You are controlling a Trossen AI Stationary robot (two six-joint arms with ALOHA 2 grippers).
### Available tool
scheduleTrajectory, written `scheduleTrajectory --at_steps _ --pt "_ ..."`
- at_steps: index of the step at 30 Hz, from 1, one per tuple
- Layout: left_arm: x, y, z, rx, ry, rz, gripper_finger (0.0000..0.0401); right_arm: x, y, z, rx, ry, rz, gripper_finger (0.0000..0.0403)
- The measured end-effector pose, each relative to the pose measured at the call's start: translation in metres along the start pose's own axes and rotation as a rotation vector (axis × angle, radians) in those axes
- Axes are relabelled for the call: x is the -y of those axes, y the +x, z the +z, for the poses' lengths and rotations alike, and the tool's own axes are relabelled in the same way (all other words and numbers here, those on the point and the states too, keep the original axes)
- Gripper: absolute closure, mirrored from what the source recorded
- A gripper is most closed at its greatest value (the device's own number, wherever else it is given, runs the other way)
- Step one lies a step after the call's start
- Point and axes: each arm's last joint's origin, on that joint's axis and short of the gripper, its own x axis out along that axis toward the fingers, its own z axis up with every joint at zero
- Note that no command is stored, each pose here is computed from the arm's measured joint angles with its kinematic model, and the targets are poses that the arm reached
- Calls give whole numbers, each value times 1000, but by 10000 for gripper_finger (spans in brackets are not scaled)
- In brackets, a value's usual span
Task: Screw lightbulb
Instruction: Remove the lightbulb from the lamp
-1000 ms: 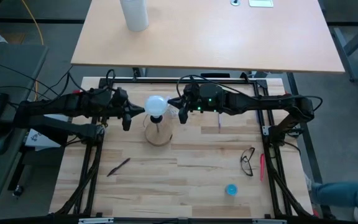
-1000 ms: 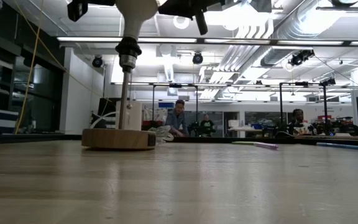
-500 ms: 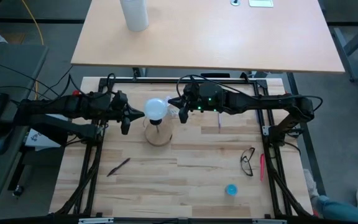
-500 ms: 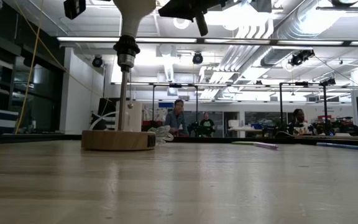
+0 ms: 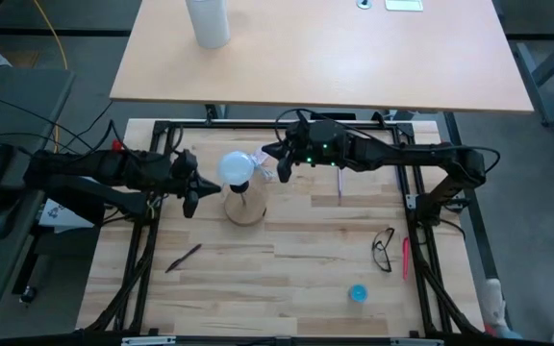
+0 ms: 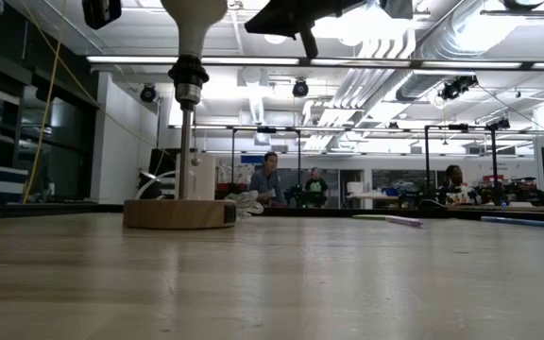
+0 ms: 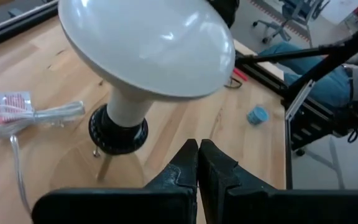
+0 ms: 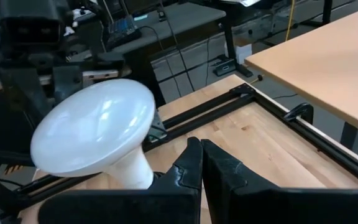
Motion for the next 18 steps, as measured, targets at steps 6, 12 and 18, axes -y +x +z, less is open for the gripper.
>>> scheduleTrajectory --at_steps 6,12,18 --pt "-2 -1 -8 -47 40 70 401 3 -3 3 -5 -5 12 403" --pt "-9 8 -34 -5 77 217 401 1 -24 13 -20 -51 -11 403" --pt "-15 30 -59 68 38 174 400 0 -54 25 -23 -60 -57 403"
